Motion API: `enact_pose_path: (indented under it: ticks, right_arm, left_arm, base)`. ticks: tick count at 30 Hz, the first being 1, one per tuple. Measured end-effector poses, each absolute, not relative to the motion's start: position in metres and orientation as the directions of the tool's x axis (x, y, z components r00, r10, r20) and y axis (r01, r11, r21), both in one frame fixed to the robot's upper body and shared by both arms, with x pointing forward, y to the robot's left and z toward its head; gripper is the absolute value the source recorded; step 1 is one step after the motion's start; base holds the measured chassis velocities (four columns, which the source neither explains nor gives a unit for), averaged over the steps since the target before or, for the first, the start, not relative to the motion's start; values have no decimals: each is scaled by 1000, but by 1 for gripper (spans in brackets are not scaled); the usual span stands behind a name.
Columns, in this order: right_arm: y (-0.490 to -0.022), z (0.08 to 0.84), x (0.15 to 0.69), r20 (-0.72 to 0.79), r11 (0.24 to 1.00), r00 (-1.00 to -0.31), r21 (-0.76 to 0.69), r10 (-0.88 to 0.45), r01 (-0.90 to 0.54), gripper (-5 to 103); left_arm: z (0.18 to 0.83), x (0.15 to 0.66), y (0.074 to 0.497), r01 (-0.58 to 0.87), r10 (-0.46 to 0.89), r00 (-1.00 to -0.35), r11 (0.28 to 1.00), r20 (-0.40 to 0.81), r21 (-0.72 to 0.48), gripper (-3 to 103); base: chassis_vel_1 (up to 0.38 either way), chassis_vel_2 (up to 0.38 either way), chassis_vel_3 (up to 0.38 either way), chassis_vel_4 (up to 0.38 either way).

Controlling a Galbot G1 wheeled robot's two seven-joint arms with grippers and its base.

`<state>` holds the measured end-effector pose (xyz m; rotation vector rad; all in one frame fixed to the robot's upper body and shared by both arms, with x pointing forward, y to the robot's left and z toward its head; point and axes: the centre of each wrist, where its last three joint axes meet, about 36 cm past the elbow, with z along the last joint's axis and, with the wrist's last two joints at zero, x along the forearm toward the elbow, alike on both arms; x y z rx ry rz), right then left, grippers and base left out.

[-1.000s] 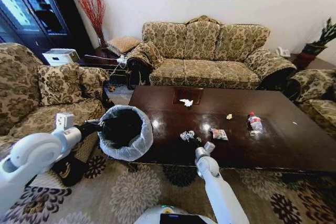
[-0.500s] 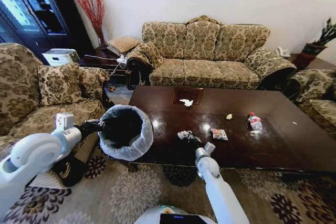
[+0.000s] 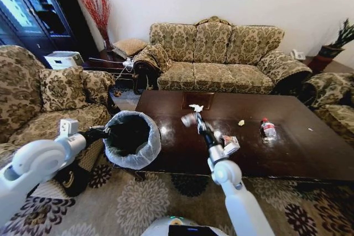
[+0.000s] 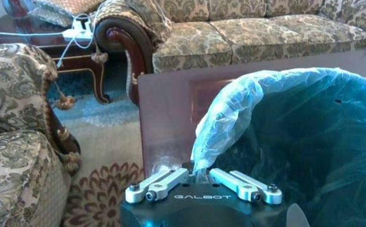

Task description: Move to the front of the table and place the trash on the table into the trash bin.

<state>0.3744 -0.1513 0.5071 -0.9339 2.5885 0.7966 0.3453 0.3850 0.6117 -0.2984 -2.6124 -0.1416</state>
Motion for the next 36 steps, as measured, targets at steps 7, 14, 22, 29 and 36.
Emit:
enact_pose_path:
  ticks: [7, 14, 22, 29, 36]
  right_arm:
    - [-95, 517, 360, -465, 473, -541, 266, -701, -840, 8]
    - [-68, 493, 358, -386, 494, -516, 164, -765, -854, 12]
    - [-72, 491, 356, -382, 505, -525, 161, -760, -848, 39]
    - [-91, 501, 355, -429, 574, -587, 175, -687, -800, 66]
    - [-143, 441, 336, -270, 763, -810, 278, -521, -584, 88]
  left_arm:
    - [614, 336, 370, 275, 224, -842, 961, 491, 33, 0]
    - [618, 331, 363, 292, 240, -841, 956, 484, 32, 0]
    - [614, 328, 361, 297, 247, -832, 955, 496, 22, 0]
    - [611, 332, 370, 268, 217, -837, 963, 502, 30, 0]
    - [609, 337, 390, 197, 162, -866, 980, 474, 24, 0]
  base:
    - [0, 0, 0, 0]
    - [0, 0, 0, 0]
    - [0, 0, 0, 0]
    - [0, 0, 0, 0]
    - [0, 0, 0, 0]
